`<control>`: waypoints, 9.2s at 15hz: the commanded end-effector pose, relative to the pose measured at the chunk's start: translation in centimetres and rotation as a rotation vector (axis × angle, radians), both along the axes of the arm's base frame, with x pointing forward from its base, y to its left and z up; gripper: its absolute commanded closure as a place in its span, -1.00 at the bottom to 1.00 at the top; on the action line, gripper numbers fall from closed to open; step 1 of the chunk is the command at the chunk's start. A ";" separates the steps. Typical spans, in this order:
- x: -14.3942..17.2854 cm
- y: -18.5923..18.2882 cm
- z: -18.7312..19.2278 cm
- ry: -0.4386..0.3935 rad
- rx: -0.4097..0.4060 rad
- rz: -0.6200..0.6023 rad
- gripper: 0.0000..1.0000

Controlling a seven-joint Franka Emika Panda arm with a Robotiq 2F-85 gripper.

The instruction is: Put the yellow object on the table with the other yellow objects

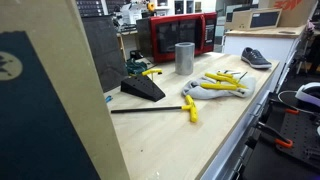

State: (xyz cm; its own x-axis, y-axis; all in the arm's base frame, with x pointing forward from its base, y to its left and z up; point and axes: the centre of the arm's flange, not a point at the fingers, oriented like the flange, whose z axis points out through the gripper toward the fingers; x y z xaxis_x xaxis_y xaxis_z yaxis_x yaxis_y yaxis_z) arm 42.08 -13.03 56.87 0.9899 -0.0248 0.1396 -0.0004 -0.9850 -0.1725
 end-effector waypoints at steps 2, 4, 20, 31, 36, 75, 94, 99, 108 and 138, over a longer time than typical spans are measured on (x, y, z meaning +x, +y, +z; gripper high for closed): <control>0.0 0.0 0.0 0.000 0.000 0.000 -1.00; 0.3 0.5 -0.3 0.016 -0.001 0.021 -1.00; 5.7 24.1 -6.4 0.048 -0.195 0.483 -1.00; 12.0 31.0 -11.3 -0.095 -0.283 0.979 -1.00; 15.1 34.3 -13.1 -0.135 -0.216 1.228 -1.00; 16.0 39.8 -15.4 -0.119 -0.340 1.328 0.92; 3.6 31.5 -10.7 0.368 -0.500 1.409 0.92; 1.4 27.2 -11.9 0.473 -0.626 1.498 0.92; -1.8 24.6 -14.3 0.555 -0.561 1.806 0.92; -5.3 23.1 -20.5 0.679 -0.792 1.585 0.92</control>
